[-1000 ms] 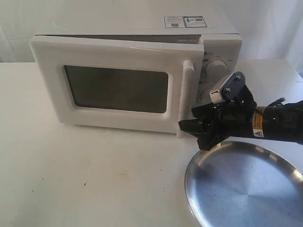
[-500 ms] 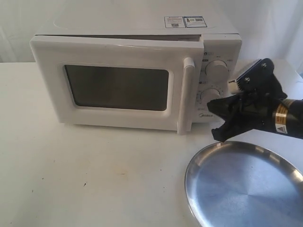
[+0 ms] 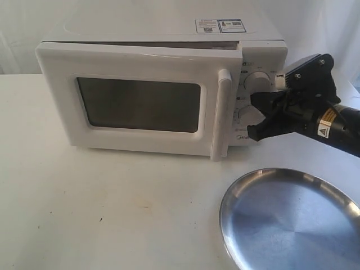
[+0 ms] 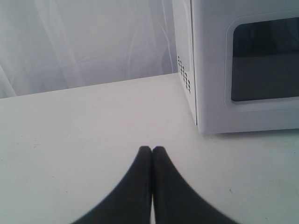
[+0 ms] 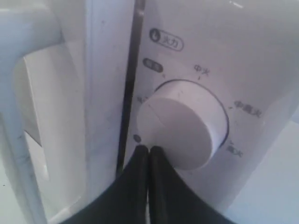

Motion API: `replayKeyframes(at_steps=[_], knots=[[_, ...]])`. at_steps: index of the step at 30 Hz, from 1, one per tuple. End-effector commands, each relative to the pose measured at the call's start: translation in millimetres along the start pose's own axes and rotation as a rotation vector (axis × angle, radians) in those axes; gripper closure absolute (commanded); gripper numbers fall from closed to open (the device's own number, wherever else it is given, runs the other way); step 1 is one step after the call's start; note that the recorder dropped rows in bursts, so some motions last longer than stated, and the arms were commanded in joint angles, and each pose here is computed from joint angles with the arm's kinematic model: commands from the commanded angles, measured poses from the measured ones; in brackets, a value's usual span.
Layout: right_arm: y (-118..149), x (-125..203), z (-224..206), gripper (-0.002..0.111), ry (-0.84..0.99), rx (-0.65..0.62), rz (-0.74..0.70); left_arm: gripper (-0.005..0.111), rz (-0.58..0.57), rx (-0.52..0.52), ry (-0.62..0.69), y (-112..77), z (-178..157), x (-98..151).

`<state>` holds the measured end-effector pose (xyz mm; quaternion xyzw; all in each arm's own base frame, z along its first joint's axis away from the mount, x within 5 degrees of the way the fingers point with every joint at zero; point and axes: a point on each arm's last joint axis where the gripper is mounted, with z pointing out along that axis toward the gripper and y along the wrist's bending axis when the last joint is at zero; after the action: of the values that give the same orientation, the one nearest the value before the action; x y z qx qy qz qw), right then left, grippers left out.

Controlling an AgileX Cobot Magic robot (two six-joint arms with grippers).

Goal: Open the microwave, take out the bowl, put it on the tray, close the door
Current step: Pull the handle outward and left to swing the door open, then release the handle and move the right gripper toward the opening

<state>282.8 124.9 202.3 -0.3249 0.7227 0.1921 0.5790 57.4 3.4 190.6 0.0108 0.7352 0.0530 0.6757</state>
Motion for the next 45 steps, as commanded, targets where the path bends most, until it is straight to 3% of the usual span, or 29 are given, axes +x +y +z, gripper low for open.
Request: replayKeyframes(at_steps=[1, 15, 25, 35, 45], knots=[[0, 1, 9, 0.108, -0.052, -0.018, 0.006, 0.107, -0.006, 0.003, -0.004, -0.1, 0, -1], [38, 2, 27, 0.108, -0.061, -0.195, -0.056, 0.107, -0.006, 0.003, -0.004, -0.1, 0, -1], [72, -3, 12, 0.108, -0.091, -0.564, -0.069, 0.107, -0.006, 0.003, -0.004, -0.1, 0, -1], [104, -23, -49, 0.108, -0.083, -0.945, -0.165, 0.107, -0.006, 0.003, -0.004, -0.1, 0, -1], [120, -19, -68, 0.108, 0.067, -1.025, -0.021, 0.107, -0.006, 0.003, -0.004, -0.1, 0, -1]])
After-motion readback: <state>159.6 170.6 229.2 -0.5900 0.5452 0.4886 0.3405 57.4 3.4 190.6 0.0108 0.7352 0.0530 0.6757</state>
